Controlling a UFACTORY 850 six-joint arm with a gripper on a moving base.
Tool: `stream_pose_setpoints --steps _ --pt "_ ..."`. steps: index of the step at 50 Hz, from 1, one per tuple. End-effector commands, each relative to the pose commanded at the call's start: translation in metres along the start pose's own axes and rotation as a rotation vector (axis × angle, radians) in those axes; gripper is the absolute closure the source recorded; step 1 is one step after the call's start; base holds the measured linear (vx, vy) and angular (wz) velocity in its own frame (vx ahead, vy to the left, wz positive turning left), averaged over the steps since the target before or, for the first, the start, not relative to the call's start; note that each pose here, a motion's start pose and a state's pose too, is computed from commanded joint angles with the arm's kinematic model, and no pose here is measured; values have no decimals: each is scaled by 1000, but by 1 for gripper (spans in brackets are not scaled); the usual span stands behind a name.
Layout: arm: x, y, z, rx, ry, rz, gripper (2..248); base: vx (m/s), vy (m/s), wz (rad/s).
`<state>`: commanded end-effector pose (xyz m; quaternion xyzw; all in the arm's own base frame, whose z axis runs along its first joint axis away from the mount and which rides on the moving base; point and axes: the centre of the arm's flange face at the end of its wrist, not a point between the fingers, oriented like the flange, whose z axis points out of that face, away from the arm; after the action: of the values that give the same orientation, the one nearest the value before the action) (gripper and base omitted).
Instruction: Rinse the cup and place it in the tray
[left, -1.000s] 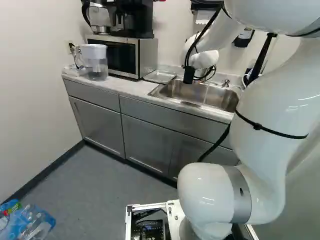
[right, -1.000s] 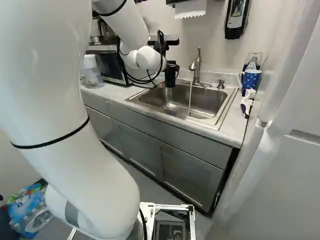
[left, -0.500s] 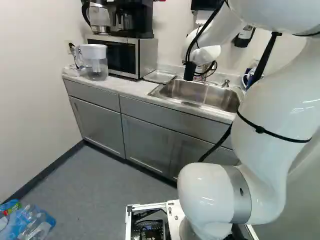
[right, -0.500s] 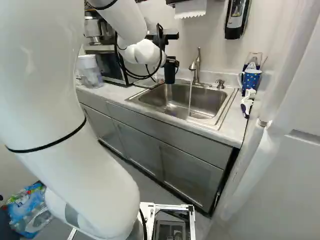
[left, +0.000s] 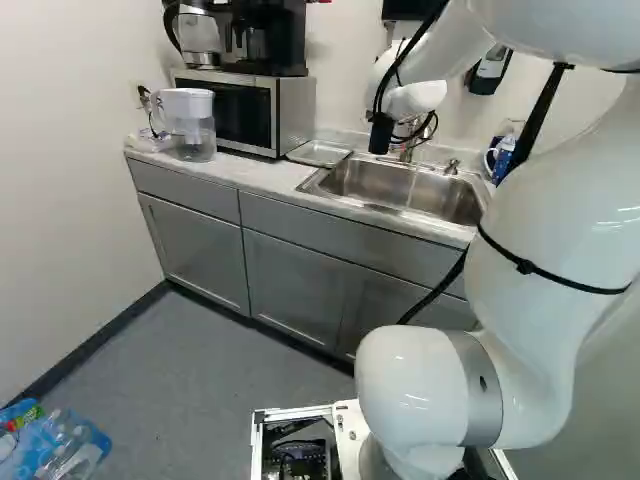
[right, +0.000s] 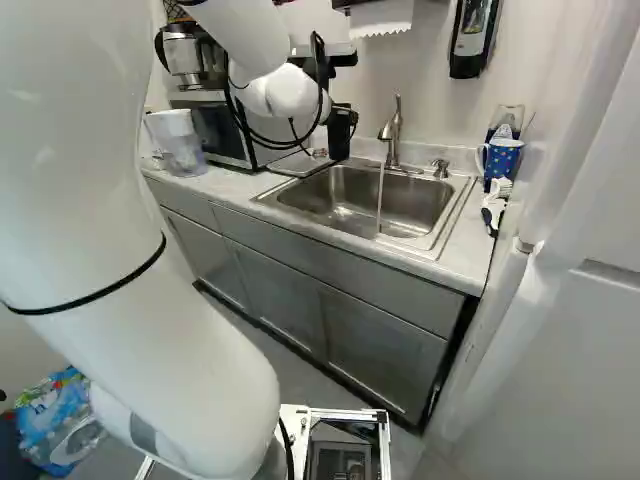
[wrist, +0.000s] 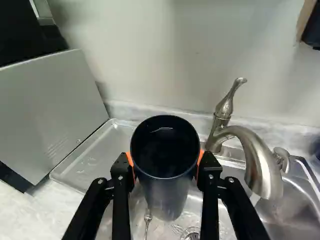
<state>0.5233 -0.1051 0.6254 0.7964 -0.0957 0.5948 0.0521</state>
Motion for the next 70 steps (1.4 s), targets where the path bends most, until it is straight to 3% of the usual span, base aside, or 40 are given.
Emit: stream_pose_setpoints --steps 8,15,70 --pt "0 0 0 0 0 2 125 0 0 0" --pt "0 0 0 0 0 49 125 0 0 0" --pt "0 0 0 0 0 621 125 0 0 0"
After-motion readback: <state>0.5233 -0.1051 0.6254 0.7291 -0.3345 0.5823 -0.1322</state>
